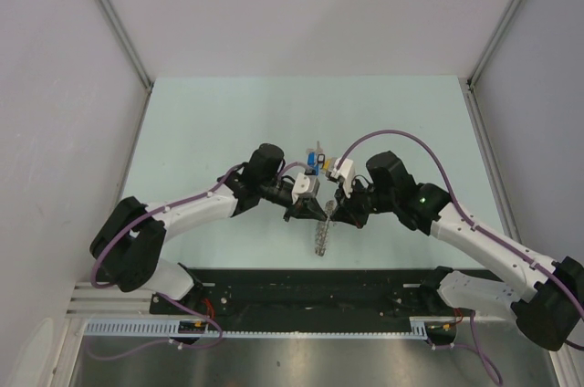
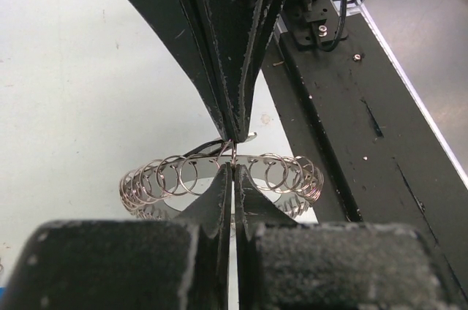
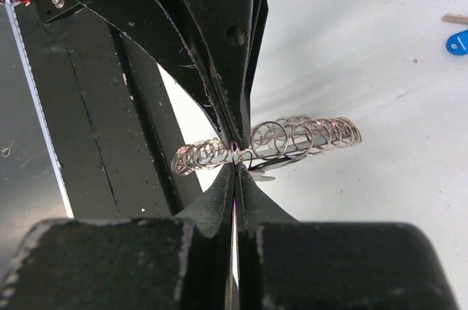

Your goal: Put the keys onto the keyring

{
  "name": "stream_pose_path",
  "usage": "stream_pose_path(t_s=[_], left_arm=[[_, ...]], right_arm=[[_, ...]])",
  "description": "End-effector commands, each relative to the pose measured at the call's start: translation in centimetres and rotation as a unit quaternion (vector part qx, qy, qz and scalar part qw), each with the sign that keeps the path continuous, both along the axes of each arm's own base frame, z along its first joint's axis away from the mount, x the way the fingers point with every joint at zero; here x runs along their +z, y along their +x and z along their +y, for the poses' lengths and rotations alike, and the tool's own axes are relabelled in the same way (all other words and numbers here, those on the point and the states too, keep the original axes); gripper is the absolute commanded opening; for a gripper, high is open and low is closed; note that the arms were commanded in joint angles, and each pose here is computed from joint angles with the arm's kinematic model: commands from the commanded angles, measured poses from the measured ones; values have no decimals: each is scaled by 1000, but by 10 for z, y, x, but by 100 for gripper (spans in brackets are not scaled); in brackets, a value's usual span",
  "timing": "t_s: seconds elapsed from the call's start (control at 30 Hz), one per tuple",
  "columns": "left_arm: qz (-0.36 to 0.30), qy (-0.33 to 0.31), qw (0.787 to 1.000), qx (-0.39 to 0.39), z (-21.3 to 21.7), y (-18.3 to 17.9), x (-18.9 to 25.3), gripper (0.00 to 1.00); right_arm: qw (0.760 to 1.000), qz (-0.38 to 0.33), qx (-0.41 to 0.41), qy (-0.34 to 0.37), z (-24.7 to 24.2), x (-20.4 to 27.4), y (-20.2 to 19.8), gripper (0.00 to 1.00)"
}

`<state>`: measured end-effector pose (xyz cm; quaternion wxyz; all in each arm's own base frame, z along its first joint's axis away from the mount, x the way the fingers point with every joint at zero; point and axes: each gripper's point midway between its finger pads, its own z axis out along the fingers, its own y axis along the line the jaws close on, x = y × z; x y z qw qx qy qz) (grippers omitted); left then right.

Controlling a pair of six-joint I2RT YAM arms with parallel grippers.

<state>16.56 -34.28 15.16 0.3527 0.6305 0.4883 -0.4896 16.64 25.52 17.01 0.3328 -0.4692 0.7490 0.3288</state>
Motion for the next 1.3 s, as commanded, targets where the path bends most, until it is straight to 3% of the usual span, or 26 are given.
stream_pose_path(t_s=[0.0,0.43,0.7,0.93,1.27], left_arm=[[-26,-34,999,-16,-8,-2,25,1],[-45,-42,995,77,-2,20,28,0],[14,-48,979,197,11,58,34,0],[91,-45,920,378,58,94,34,0],[44,-34,830,555,142,94,71,0]], right_arm=[[999,-31,-18,18,3,17,12,0],[997,-36,-63,14,-11,24,14,0],[988,-16,-151,-22,-25,8,34,0],[963,61,-250,-78,-48,-29,47,0],[924,180,-292,-168,-53,-88,38,1]])
